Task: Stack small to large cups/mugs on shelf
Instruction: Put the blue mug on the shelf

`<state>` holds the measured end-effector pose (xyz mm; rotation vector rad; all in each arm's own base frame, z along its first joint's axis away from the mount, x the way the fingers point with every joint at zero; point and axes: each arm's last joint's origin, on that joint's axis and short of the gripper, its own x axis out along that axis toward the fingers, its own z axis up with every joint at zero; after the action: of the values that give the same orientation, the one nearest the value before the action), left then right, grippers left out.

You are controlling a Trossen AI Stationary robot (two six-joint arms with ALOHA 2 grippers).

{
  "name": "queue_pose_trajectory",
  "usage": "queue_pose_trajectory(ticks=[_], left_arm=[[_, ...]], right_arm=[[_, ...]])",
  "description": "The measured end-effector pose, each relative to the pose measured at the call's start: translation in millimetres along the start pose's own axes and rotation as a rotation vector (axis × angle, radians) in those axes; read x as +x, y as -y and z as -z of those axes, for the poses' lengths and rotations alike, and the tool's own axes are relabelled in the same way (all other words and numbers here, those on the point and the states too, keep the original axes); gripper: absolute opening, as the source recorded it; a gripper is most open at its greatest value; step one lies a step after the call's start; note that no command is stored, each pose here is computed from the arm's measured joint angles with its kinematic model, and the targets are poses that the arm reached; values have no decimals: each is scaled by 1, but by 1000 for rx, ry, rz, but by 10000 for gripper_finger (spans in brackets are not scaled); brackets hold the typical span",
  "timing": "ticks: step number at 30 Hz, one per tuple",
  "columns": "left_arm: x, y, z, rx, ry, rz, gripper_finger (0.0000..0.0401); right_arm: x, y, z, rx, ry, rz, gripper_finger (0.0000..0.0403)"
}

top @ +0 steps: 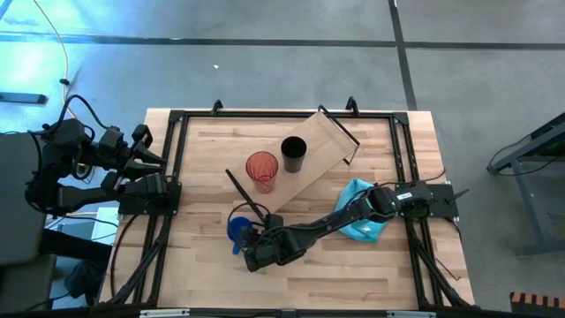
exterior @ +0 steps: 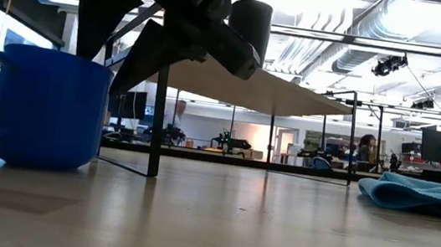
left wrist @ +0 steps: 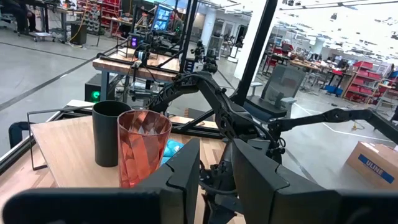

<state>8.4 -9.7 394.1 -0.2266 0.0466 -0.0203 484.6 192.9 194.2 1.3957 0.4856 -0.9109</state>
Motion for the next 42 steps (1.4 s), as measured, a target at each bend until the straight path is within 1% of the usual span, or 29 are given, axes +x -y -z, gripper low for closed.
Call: queue_pose_trajectory(ticks=[9,14,18,34,39,42], left_arm=[[0,0,0,1,3,0,83],[0,0,0,1,4,1,83],[0,0,0,-6,4,1,83],[0,0,-1,-5,13,3,83],[0,0,-2,-4,15,3,83],[0,0,-2,-3,15,3,83]], right_arm=[[-7,6,12,-12,-38,8,178],[-7,6,13,-12,-40,5,178],[-8,7,15,-17,-52,9,167],[-16,13,27,-47,-100,19,61],[-24,12,27,-73,-105,21,14],[-29,12,25,-88,-97,31,5]])
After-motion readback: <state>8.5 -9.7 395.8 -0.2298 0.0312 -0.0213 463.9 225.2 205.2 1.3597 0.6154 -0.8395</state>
